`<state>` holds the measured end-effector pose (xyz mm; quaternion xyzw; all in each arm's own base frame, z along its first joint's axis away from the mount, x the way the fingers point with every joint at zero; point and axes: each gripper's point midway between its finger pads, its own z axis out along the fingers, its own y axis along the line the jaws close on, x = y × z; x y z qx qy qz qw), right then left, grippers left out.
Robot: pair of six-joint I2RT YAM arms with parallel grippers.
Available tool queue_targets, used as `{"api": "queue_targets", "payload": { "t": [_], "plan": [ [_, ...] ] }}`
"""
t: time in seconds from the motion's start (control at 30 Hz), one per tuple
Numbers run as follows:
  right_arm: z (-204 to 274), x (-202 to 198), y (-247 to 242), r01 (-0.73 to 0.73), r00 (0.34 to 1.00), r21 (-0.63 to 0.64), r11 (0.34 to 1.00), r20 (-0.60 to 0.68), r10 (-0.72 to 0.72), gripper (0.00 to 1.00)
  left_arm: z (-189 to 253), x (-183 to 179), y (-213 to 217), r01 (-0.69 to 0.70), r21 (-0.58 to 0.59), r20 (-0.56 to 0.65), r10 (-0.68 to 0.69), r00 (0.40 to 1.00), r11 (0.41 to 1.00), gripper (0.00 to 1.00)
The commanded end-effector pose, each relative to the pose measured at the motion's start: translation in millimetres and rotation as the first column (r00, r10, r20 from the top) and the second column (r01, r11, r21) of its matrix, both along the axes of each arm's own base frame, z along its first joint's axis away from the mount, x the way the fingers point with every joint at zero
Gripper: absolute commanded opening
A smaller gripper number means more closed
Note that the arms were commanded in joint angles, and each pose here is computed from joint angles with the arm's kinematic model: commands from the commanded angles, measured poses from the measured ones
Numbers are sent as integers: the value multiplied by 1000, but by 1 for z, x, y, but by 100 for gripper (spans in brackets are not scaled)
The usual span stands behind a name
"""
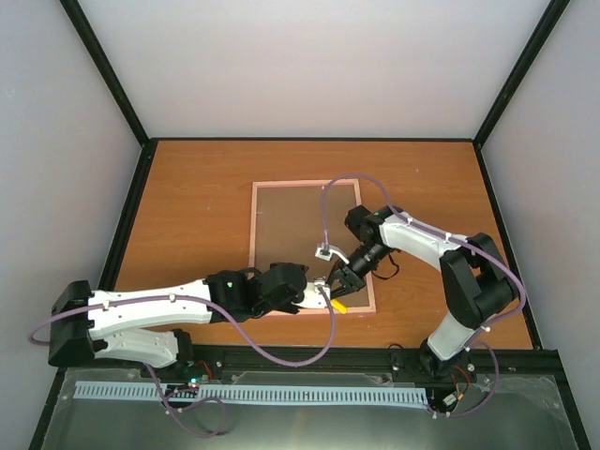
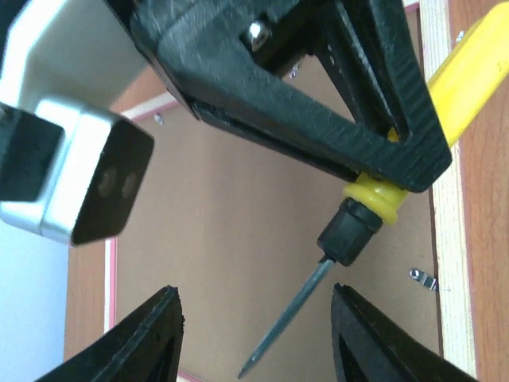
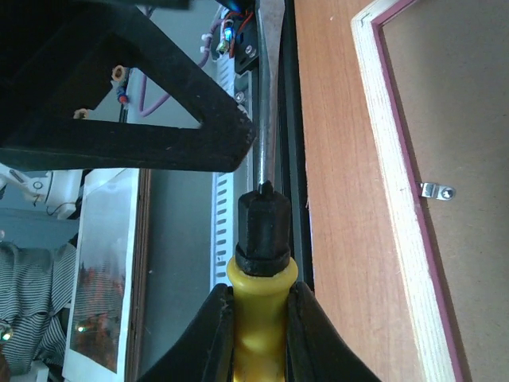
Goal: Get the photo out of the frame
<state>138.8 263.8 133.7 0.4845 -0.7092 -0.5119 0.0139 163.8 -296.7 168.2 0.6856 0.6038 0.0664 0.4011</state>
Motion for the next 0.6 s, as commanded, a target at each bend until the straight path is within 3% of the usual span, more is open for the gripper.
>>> {"api": "queue_targets", "payload": {
  "t": [0.0, 0.13, 0.3, 0.57],
  "plan": [
    [9, -2, 6, -22, 1000, 38, 999, -12, 22, 3, 21, -5, -18, 126, -24, 76, -124, 989, 992, 50],
    [7, -3, 7, -27, 999, 30, 999, -25, 27, 3, 4, -11, -19, 135, 47, -6, -135, 991, 990, 44],
    [4, -4, 8, -34, 999, 20, 999, -31, 34, 3, -10, -24, -22, 161, 85, -126, -149, 981, 983, 43],
    [4, -5, 8, -37, 999, 16, 999, -32, 37, 3, -19, -20, -25, 151, 104, -110, -140, 984, 983, 36]
  ]
}}
